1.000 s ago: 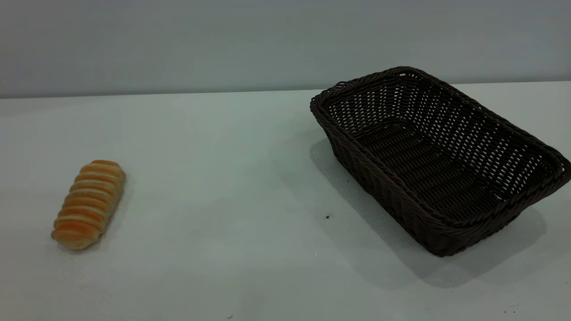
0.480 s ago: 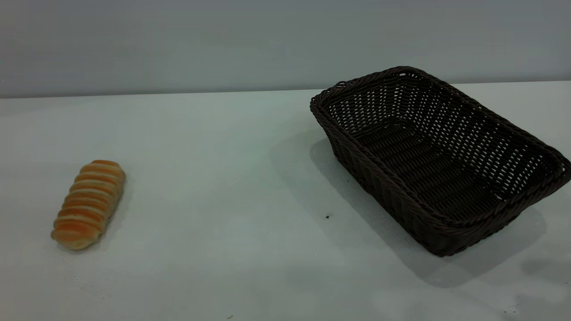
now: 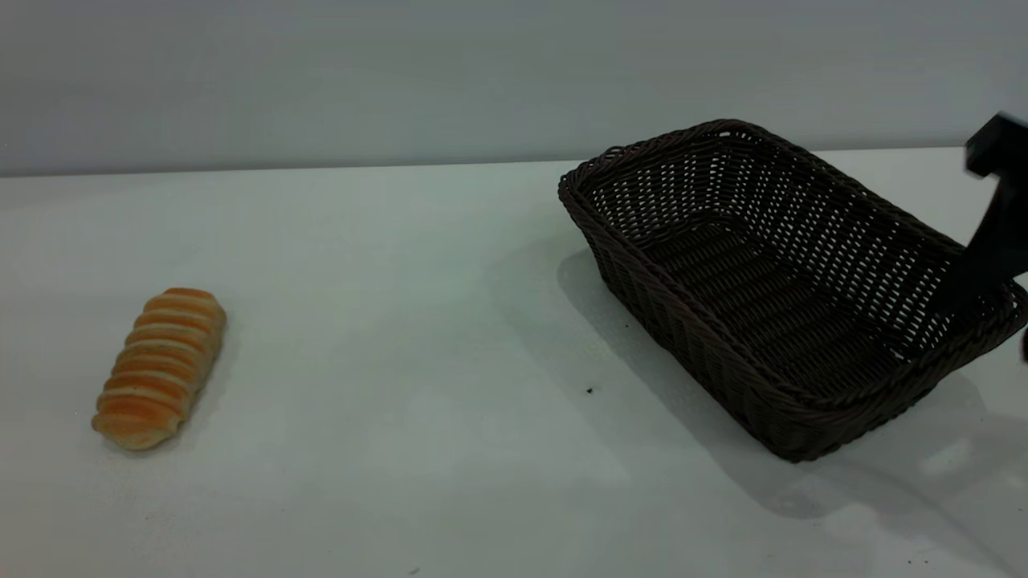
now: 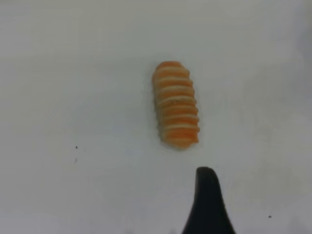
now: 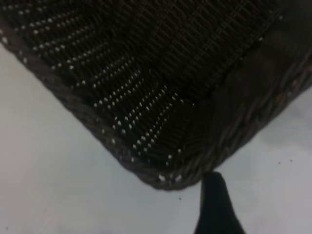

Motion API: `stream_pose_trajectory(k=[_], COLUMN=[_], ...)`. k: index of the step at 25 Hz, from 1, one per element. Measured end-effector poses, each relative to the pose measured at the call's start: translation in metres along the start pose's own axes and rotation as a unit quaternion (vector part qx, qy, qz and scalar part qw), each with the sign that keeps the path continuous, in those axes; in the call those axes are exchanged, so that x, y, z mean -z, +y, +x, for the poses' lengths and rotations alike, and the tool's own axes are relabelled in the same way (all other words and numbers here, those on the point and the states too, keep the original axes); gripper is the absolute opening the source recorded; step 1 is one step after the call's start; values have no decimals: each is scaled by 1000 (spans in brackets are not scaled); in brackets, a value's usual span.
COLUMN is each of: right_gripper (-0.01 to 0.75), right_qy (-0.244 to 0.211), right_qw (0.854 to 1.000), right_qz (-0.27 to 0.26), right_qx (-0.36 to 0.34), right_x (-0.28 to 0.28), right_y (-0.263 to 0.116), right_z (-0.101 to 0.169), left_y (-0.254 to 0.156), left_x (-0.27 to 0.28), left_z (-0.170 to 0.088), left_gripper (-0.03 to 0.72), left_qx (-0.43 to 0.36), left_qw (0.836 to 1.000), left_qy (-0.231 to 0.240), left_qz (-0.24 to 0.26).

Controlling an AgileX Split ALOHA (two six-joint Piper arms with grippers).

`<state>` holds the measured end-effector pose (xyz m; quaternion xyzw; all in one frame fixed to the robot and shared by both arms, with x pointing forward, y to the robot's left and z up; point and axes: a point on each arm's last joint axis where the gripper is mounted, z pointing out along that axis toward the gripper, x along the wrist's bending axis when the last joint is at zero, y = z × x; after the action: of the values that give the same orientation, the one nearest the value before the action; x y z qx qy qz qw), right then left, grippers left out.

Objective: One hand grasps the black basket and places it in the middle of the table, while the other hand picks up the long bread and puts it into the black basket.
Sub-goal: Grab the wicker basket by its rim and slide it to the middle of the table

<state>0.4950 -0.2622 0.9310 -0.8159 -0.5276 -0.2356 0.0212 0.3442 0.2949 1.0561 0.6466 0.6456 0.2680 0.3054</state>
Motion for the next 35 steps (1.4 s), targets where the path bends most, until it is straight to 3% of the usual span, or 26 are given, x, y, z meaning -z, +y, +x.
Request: stream_pose_trajectory(k=[14, 21, 24, 27, 31, 35], right_gripper=[510, 510, 472, 361, 358, 358], right_qy=[-46, -56, -64, -63, -58, -35], right_qw=[992, 989, 988, 987, 988, 995], right_qz=[-30, -25, -13, -4, 3, 16], right_qx=[-115, -136, -142, -148, -141, -91], right_x=[-60, -99, -116, -120, -119, -106], right_y=[15, 39, 43, 44, 44, 44], right_z=[-22, -22, -25, -27, -25, -16], left_y=[-3, -4, -4, -4, -4, -4], left_x=[0, 0, 0, 0, 0, 0], left_z=[0, 0, 0, 0, 0, 0], left_gripper=[568, 568, 568, 568, 568, 568], left_qx=[-1, -1, -1, 0, 0, 1], left_qw=[1000, 1000, 1000, 1000, 1000, 1000], left_qy=[2, 2, 2, 2, 1, 1], left_qz=[19, 20, 20, 20, 20, 20])
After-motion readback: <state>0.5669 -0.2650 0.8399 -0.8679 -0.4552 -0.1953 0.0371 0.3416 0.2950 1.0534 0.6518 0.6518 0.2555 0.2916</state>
